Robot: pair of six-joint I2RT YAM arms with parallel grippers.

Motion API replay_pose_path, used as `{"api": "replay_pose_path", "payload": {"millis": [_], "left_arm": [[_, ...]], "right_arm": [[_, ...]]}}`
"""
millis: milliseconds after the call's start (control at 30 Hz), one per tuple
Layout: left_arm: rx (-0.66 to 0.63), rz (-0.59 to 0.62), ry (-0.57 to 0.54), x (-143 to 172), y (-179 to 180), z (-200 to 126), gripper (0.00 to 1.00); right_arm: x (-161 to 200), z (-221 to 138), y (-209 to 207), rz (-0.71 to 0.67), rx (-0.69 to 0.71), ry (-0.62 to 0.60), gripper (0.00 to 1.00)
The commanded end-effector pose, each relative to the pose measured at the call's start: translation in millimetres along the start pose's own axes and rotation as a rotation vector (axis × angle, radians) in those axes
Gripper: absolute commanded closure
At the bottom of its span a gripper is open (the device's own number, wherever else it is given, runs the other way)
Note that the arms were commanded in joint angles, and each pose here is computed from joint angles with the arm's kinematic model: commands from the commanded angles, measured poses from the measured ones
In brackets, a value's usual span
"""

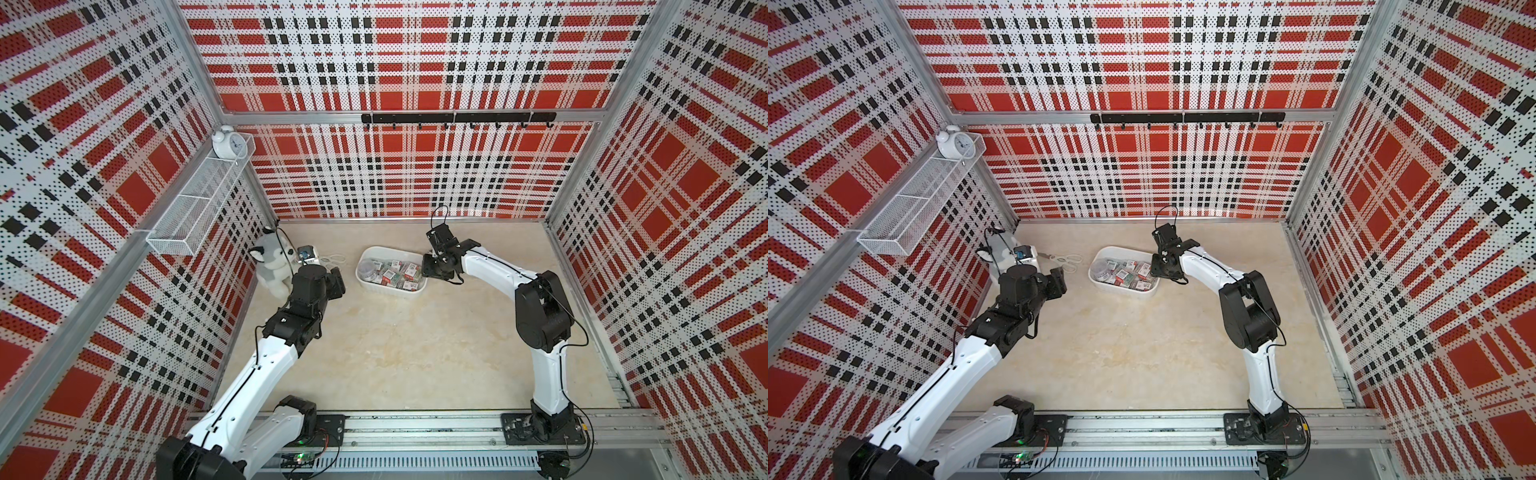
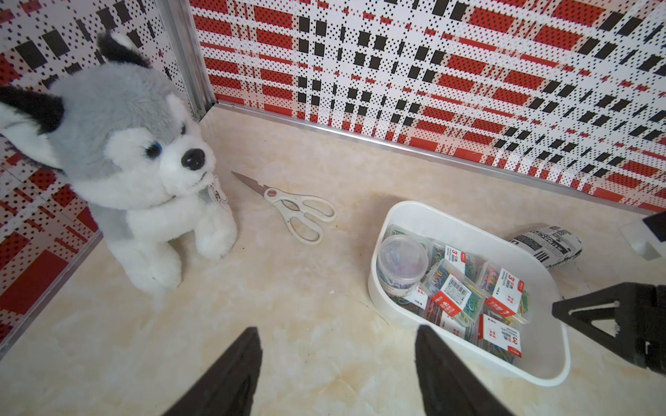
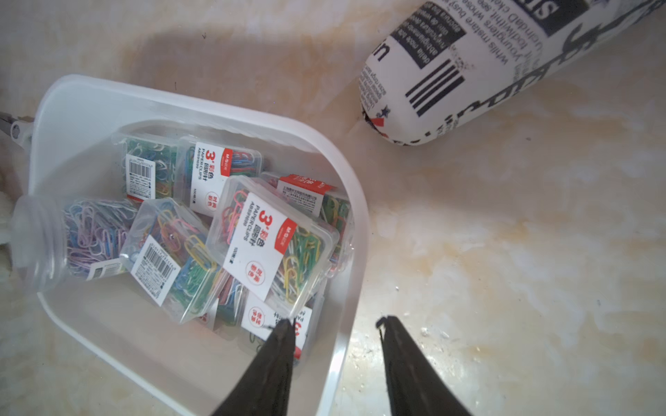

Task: Take the paper clips out of the storage box
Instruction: Move the storage box to the center of the board.

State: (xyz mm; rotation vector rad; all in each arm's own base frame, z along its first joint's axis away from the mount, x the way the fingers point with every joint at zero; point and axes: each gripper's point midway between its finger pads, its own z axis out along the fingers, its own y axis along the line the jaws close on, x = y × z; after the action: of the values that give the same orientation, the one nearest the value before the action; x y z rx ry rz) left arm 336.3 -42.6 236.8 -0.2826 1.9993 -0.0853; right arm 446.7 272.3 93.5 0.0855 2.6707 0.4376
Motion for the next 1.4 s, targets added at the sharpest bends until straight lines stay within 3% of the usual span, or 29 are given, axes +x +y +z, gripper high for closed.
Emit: {"api": "replay_pose_path", "payload": {"millis": [0,333,733,1067,1367], "left_arm": [[0.008,-0.011,-0.001,1.6,0.5,-1.5,0.31],[0.011,-0.009,0.009,4.3,-0.3,0.5,0.31],[0.02,-0.006,0.015,5.7,-2.0,0.7,0.3],[0.016,-0.006,0.012,6.0,-1.6,0.3,0.3],[0.008,-0.004,0.012,6.7,-0.5,0.6,0.3]], "right_arm": [[6.6,9.8,-2.5,0.013,0.021,0.011,0.57],[13.8,23.3,-10.5,0.018,0.05,0.027,0.64],[19.0,34.8,-9.0,0.014,0.063,0.044,0.79],[18.1,23.0,-21.4,-0.004,0.123,0.018,0.92],[30.2,0.8,-34.6,-0.047,0.149,0.018,0.94]]}}
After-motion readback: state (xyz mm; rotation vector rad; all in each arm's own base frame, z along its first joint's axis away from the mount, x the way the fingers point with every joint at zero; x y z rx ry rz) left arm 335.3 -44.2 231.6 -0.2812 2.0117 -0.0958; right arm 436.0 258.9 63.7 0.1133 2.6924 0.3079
